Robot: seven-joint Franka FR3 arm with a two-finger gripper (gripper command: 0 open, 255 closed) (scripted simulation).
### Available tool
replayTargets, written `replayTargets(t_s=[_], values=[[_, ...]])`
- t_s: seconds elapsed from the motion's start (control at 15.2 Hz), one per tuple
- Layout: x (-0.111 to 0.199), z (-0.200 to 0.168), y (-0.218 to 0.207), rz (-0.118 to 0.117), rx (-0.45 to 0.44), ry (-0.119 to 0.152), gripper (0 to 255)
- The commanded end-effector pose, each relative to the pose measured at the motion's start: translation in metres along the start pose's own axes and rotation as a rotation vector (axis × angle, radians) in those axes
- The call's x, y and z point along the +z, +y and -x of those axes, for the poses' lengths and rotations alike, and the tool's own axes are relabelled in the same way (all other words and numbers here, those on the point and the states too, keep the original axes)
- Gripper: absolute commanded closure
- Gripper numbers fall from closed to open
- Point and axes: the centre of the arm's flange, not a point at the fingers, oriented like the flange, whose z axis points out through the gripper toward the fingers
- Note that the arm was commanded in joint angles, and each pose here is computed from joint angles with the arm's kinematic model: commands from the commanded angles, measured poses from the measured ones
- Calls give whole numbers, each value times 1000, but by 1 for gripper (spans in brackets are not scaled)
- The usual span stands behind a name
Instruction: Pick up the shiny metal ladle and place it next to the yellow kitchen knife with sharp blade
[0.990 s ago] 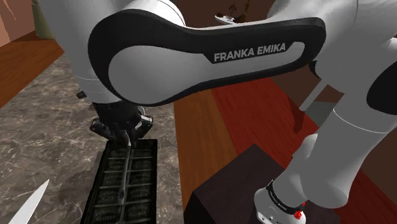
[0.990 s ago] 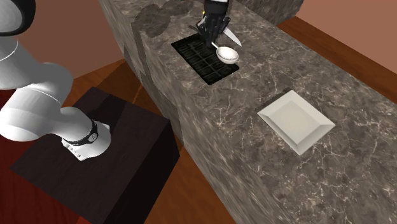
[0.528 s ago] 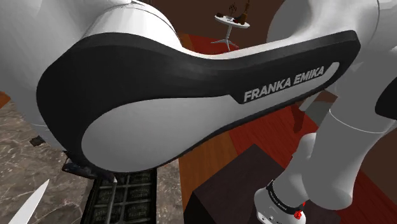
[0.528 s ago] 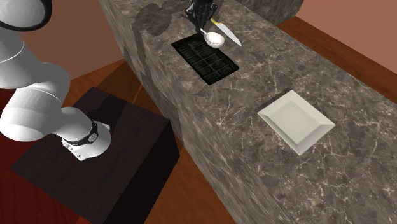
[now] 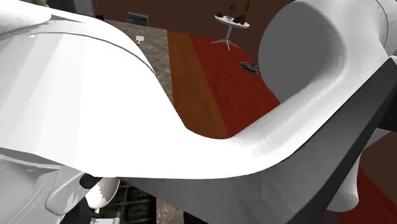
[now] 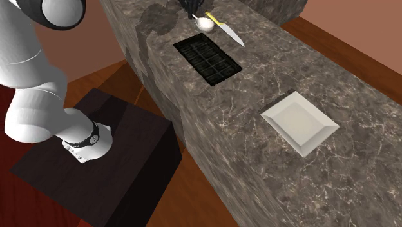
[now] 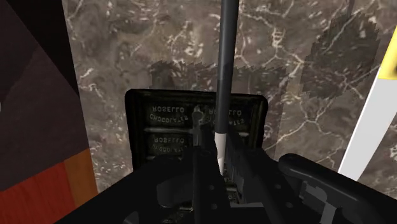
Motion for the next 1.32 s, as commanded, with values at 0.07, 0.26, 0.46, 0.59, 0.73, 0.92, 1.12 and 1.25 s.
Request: replayTargets(t_s=[0.07,0.26,0.46,0.59,0.73,0.92,1.12,1.25], values=[[-4,40,-5,0,2,0,255],[-6,78,-11,0,2,0,255],[10,78,-13,0,2,0,255],[21,79,-14,0,2,0,255],[31,79,-16,0,2,0,255],[47,79,-17,0,2,0,255],[63,80,-19,0,2,0,255],[73,80,-20,0,2,0,255]])
